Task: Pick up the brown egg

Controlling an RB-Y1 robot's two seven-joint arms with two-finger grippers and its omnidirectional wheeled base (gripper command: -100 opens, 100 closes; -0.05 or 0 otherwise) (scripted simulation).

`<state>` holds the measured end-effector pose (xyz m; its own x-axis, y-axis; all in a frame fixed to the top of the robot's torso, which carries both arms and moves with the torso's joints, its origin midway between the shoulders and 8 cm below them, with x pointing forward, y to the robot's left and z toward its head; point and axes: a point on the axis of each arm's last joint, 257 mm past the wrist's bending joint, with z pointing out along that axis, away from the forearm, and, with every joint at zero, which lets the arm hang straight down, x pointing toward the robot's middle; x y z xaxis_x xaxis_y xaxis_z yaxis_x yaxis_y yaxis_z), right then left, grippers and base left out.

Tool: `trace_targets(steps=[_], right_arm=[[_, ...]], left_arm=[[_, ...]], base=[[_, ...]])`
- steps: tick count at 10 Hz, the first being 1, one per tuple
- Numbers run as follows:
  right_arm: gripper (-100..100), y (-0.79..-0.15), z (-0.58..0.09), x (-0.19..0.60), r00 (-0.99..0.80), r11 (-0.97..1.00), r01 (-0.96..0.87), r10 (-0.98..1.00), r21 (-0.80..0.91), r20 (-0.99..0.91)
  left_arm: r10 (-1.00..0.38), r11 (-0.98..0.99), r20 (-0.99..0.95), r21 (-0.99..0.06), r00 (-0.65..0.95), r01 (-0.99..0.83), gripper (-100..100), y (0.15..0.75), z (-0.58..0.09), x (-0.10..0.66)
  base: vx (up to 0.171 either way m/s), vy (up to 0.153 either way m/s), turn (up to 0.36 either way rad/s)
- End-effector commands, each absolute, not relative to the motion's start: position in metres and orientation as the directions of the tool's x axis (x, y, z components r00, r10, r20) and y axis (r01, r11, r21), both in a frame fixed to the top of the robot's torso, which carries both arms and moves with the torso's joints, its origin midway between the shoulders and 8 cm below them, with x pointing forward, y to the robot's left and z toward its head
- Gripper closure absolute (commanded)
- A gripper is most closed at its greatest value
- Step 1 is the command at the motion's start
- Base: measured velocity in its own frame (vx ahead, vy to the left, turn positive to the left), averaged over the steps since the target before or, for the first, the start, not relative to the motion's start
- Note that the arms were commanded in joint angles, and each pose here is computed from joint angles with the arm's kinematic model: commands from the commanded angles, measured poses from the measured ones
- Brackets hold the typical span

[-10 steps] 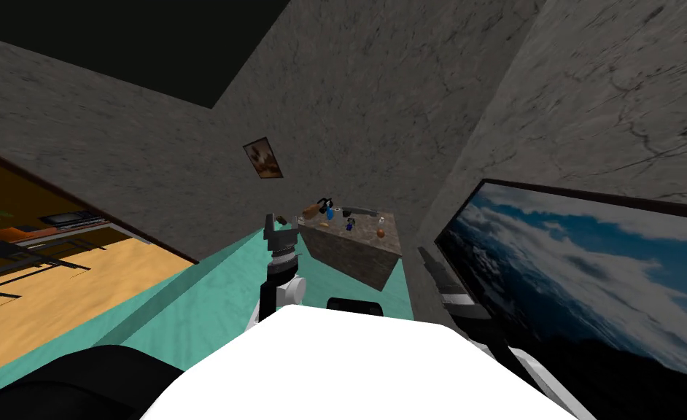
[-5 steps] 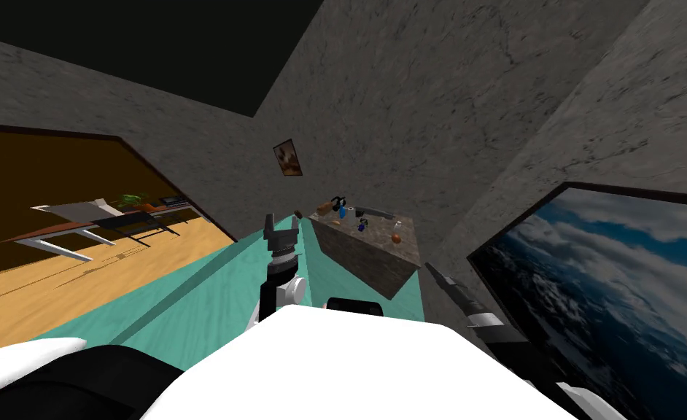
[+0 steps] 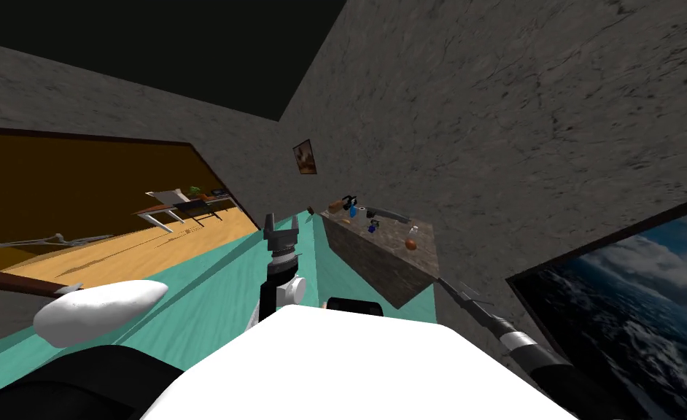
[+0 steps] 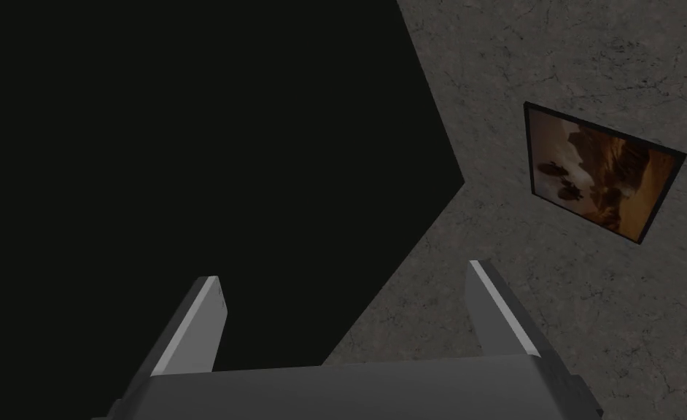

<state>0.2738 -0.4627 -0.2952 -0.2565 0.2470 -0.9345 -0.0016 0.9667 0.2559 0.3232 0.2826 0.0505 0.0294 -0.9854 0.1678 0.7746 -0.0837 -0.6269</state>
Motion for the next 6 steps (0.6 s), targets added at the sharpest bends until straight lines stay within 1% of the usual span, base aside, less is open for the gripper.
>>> trace_targets(steps=[1, 2, 3, 4, 6], right_arm=[[-100, -0.476, -0.302, 0.264, -0.297, 0.980, 0.001, 0.189, 0.198, -0.936], [-100, -0.497, -0.315, 0.247, -0.362, 0.995, 0.000, 0.095, 0.102, -0.927], [-100, -0.516, -0.325, 0.231, -0.416, 1.000, -0.006, 0.016, 0.021, -0.909], [-100, -0.520, -0.325, 0.230, -0.428, 1.000, -0.018, -0.007, 0.001, -0.904], [-100, -0.561, -0.339, 0.195, -0.533, 0.984, -0.064, -0.172, -0.164, -0.828]], left_arm=[[-0.985, -0.084, 0.168, -0.627, 0.029, 0.775, 0, 0.283, 0.050, 0.323], [-0.985, -0.083, 0.168, -0.627, 0.030, 0.774, 0, 0.283, 0.050, 0.323], [-0.985, -0.084, 0.168, -0.627, 0.029, 0.775, 0, 0.283, 0.050, 0.323], [-0.985, -0.084, 0.168, -0.627, 0.029, 0.775, 0, 0.283, 0.050, 0.323], [-0.985, -0.084, 0.168, -0.627, 0.029, 0.775, 0, 0.283, 0.050, 0.323]], base=[[-0.014, -0.004, 0.148], [-0.023, -0.001, 0.254], [-0.035, -0.005, 0.405], [-0.030, -0.014, 0.250], [-0.036, -0.009, 0.384]])
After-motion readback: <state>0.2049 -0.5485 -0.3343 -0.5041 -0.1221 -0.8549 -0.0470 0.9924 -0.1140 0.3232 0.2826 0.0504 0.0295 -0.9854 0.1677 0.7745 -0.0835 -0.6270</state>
